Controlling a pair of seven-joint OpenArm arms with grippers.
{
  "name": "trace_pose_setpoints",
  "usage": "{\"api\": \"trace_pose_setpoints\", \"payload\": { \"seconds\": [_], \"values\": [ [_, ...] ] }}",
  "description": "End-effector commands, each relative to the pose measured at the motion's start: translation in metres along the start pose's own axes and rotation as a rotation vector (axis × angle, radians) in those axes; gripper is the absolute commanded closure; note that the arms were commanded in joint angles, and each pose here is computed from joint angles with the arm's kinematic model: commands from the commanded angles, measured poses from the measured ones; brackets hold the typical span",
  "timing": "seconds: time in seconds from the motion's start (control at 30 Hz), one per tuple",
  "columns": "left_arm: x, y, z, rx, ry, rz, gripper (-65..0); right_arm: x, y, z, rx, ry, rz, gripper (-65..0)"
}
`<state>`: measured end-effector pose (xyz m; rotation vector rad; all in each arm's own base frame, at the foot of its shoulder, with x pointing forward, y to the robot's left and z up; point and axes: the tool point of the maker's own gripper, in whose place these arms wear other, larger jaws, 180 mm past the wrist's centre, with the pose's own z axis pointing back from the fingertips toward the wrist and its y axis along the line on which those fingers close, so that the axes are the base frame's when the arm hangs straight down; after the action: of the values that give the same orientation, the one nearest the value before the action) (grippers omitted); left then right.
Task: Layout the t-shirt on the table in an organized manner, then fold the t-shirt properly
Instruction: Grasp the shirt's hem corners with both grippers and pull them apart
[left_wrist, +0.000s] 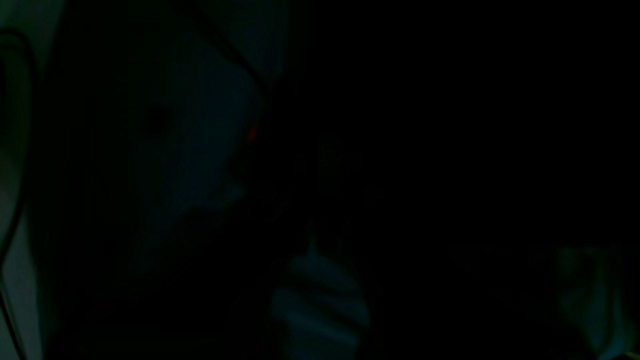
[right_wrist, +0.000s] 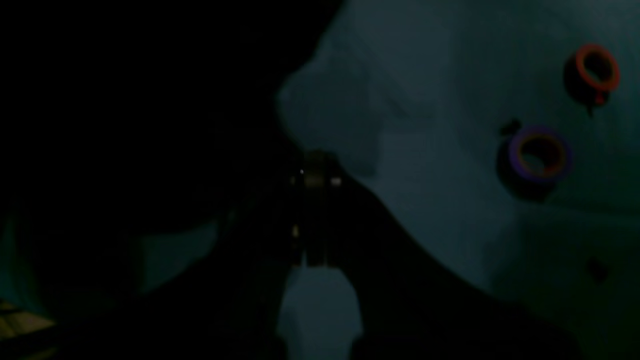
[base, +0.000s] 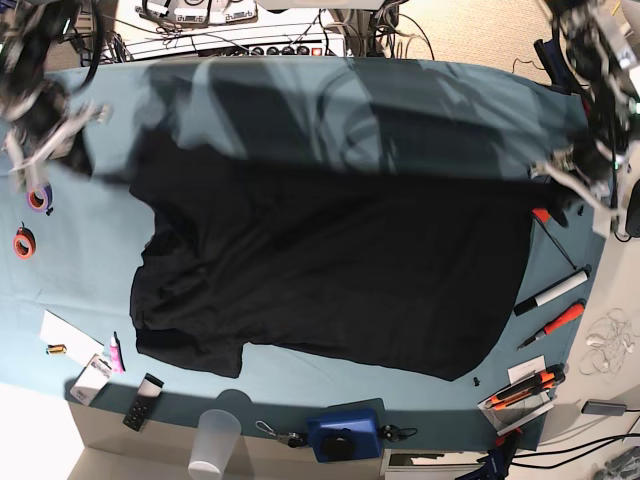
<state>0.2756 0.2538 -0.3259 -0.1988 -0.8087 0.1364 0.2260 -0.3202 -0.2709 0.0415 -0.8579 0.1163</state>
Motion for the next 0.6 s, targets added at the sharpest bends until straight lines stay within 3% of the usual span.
{"api": "trace_pose_setpoints", "payload": {
  "seconds": [0.0,0.1,0.2,0.3,0.57],
  "values": [
    [0.014,-0.005,-0.003,-0.019,-0.036,-0.022,0.0,0.018,-0.004,0.000,0.005,-0.051,0.018,0.0],
    [0.012,-0.020,-0.021,-0.053,-0.022,-0.051,0.0,0.022,-0.010,-0.016,0.029,-0.049,-0.009,0.0],
    [0.020,-0.021,-0.031,0.011,-0.074,-0.077,0.0,0.027,-0.010,-0.031,0.054,-0.034,-0.010,0.0],
    [0.021,-0.016,-0.035,0.072,-0.081,-0.069,0.0,0.035,-0.007,-0.045,0.063,-0.033,0.004,0.0],
    [0.028,-0.018,-0.035,0.067,-0.095,-0.070,0.0,0.066,0.000,-0.066,0.045,-0.072,0.087,0.0]
  ]
}}
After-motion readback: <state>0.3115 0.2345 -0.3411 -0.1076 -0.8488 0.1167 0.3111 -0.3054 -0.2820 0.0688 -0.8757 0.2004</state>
